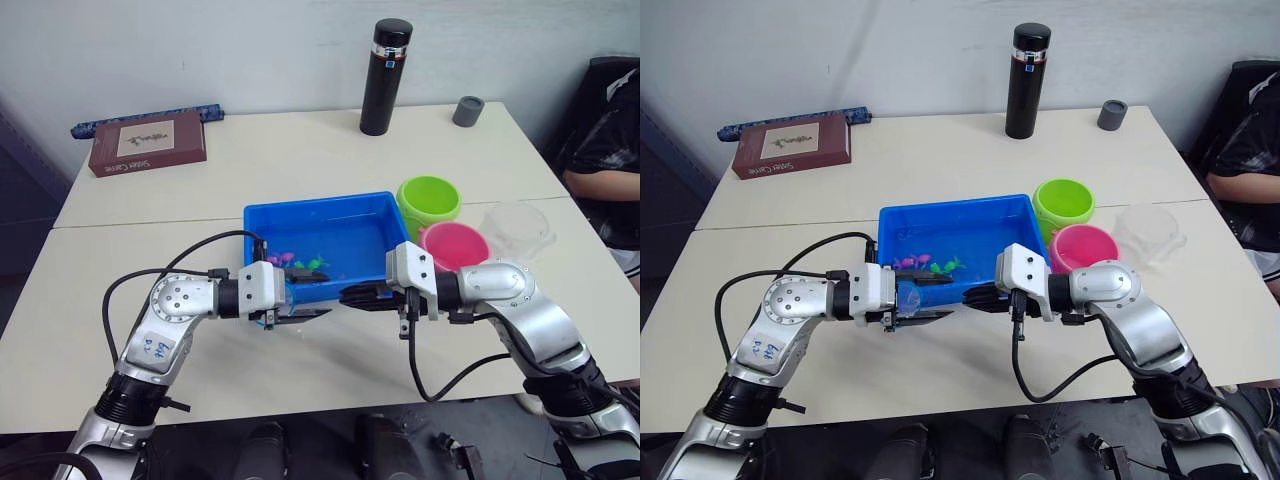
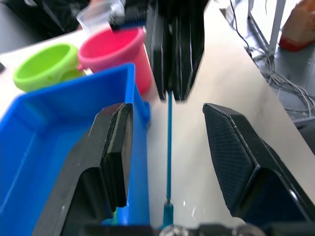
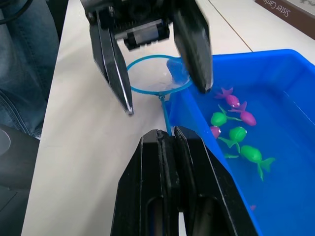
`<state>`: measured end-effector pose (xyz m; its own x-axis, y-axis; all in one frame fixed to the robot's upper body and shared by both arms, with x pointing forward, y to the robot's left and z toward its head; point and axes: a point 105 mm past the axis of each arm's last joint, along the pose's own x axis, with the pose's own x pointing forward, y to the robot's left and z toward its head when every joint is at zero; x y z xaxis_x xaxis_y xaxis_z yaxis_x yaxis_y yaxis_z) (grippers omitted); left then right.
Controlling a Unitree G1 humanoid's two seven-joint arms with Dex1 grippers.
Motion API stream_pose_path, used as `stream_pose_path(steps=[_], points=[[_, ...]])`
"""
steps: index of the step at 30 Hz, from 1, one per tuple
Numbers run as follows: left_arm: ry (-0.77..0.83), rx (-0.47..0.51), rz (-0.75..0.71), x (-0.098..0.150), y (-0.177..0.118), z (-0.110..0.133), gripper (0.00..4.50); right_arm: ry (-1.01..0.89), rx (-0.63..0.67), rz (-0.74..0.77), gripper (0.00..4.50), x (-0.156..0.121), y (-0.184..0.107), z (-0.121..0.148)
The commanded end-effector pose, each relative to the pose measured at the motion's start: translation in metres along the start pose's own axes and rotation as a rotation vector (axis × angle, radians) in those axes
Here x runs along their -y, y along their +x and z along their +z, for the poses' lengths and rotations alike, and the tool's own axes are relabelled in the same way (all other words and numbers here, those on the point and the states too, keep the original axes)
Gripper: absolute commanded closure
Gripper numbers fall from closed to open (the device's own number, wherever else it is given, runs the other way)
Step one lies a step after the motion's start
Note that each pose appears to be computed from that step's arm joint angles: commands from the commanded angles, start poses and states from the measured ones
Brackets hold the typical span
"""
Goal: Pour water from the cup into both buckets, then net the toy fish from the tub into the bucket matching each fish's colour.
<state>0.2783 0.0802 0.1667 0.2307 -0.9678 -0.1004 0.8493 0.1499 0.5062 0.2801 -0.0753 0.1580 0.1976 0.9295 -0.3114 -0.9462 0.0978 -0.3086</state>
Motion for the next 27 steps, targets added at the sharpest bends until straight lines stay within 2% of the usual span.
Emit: stream_pose_path(steps=[1,5,11,19,24,27], points=[[0.045,0.055,0.052,-0.011,-0.003,0.022,1.98,-0.032,0.005,-0.015,4.5,0.002,-0.004,0.002],[0.066,0.083,0.183,-0.037,-0.011,0.039,1.98,-0.026,0.006,-0.05,4.5,0.008,-0.007,-0.001],[0.03,0.082,0.356,-0.061,-0.027,0.042,1.98,-0.029,0.015,-0.097,4.5,0.018,-0.012,0.001],[-0.062,0.077,0.656,-0.099,-0.062,0.038,1.98,-0.052,0.052,-0.166,4.5,0.032,-0.021,0.019],[-0.099,0.03,0.79,-0.105,-0.082,0.024,1.98,-0.072,0.049,-0.229,4.5,0.049,-0.031,0.023],[-0.138,-0.008,0.792,-0.089,-0.081,0.009,1.98,-0.106,0.026,-0.278,4.5,0.063,-0.038,0.019]])
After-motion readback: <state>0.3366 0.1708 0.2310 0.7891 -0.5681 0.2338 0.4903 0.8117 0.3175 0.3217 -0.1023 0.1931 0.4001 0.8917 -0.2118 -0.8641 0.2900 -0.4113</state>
